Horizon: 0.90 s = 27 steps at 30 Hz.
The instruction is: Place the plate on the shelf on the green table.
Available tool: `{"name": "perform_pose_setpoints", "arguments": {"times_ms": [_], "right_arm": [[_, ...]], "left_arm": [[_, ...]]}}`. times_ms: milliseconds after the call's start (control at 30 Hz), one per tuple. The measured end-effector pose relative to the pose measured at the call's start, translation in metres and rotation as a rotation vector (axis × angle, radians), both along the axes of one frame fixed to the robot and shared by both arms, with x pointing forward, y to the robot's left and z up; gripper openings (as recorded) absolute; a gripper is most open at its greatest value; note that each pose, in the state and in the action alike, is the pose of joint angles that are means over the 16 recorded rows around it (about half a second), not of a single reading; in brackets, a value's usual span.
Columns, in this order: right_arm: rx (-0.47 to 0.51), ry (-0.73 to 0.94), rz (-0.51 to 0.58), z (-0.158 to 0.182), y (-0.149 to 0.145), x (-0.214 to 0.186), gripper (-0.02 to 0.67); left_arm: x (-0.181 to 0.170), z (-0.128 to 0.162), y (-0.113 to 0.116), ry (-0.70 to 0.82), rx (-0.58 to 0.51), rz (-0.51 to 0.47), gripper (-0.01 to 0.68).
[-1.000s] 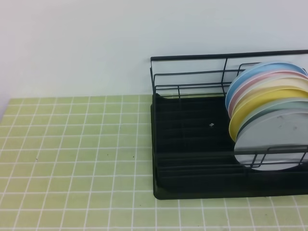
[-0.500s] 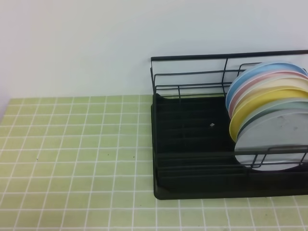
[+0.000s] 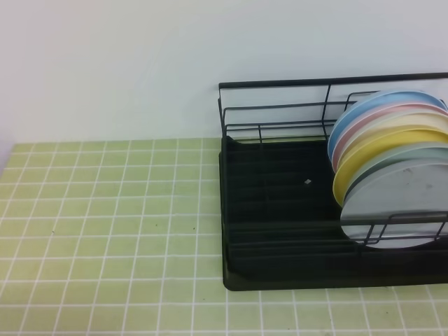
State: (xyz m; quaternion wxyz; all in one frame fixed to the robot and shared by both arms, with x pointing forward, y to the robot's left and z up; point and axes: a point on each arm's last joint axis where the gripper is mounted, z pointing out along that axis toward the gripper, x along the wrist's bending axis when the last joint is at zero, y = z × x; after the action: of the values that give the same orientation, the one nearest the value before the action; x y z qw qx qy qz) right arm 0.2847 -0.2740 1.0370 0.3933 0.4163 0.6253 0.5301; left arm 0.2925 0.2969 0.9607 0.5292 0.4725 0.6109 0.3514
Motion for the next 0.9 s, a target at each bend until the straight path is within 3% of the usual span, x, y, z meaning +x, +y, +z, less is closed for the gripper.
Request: {"name": "perform_pose_setpoints", "arguments": {"times_ms": [700,900], "right_arm": [[-0.001,0.001,0.001,-0.0002,0.0000,-0.0001,-0.004],[-0.045,-0.001,-0.009,-0.0020,-0.0013,0.0000,-0.004]], "left_arm": [[-0.0001,0.0010,0.0005,0.002,0.027,0.000,0.000],[-0.0002,0.0006,0.0005,0.006,0.032,-0.001,0.000]]}}
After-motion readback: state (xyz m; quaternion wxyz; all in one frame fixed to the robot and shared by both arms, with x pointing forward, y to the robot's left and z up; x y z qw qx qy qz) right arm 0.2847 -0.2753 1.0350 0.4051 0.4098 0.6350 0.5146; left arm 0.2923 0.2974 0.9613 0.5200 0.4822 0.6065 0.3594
